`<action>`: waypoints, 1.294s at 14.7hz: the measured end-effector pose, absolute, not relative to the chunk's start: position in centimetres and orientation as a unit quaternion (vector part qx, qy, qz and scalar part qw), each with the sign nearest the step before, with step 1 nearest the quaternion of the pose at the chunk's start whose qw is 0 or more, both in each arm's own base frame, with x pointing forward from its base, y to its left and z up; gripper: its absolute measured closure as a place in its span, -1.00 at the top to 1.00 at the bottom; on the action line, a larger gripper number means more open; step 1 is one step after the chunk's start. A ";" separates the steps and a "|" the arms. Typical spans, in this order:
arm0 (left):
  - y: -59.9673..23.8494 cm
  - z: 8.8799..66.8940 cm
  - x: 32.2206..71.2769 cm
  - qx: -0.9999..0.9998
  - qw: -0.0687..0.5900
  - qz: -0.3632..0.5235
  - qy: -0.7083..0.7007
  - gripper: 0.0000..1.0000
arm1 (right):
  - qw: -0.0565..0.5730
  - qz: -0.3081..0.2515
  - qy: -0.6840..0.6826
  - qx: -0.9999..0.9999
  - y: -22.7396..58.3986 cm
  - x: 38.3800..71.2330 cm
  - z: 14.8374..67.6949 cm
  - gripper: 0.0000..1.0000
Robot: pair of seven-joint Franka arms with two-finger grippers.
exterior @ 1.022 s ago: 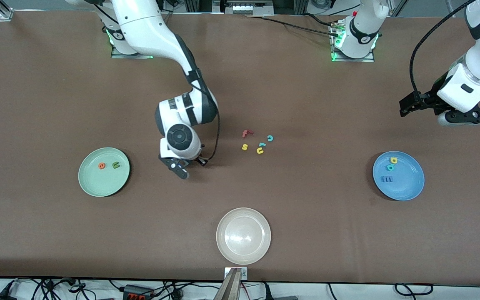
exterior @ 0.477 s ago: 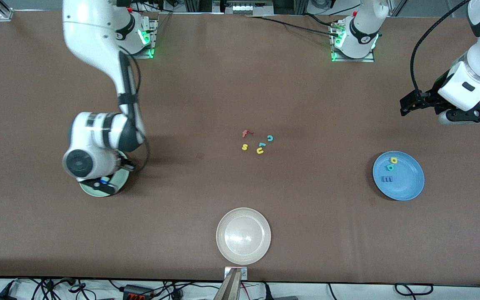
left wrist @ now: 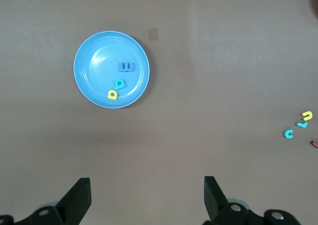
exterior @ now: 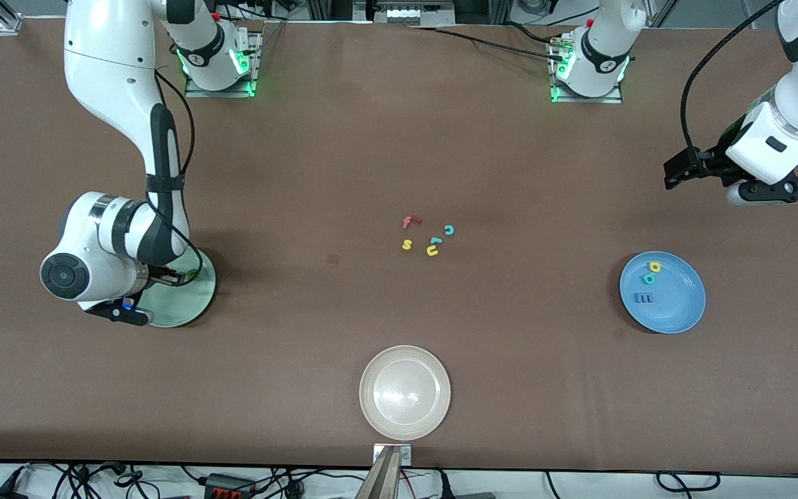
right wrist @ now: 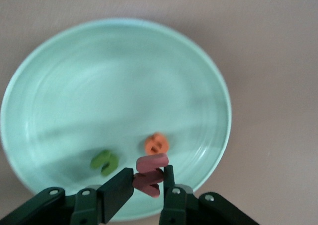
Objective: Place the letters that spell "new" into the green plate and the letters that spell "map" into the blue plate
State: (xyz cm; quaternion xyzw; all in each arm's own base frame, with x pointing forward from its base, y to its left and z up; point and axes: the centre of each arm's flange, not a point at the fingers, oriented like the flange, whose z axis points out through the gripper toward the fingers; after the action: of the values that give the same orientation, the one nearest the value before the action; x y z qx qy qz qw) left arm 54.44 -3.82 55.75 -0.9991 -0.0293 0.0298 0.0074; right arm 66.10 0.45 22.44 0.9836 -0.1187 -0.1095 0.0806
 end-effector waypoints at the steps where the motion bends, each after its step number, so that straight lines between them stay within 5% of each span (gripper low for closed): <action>1: -3.8 55.7 54.4 -0.999 0.007 0.030 -0.029 1.00 | 0.072 -0.102 -0.118 0.985 0.6 66.3 22.0 -0.37; 4: -4.0 55.8 54.4 -0.999 0.007 0.030 -0.028 1.00 | 0.063 -0.082 -0.113 0.988 2.2 66.9 20.7 -0.29; 8: -4.3 55.8 54.4 -0.999 0.007 0.029 -0.024 1.00 | 0.057 -0.059 -0.111 0.990 2.9 68.2 22.3 0.44; 11: -4.4 55.8 54.4 -0.999 0.007 0.029 -0.024 1.00 | 0.041 -0.068 -0.116 0.990 2.6 68.7 29.6 0.97; 16: -4.3 55.8 54.4 -0.999 0.007 0.029 -0.024 1.00 | 0.033 -0.076 -0.084 0.993 2.6 66.1 48.4 1.00; 19: -4.3 55.8 54.4 -0.999 0.007 0.029 -0.024 1.00 | 0.026 -0.077 -0.072 0.994 2.9 64.1 54.6 1.00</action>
State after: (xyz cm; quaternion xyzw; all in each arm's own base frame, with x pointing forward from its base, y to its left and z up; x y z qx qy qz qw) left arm 54.41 -4.33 55.84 -0.9993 -0.0241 0.0290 0.0074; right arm 64.10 2.87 54.63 0.9941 -0.0722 -0.0766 0.0261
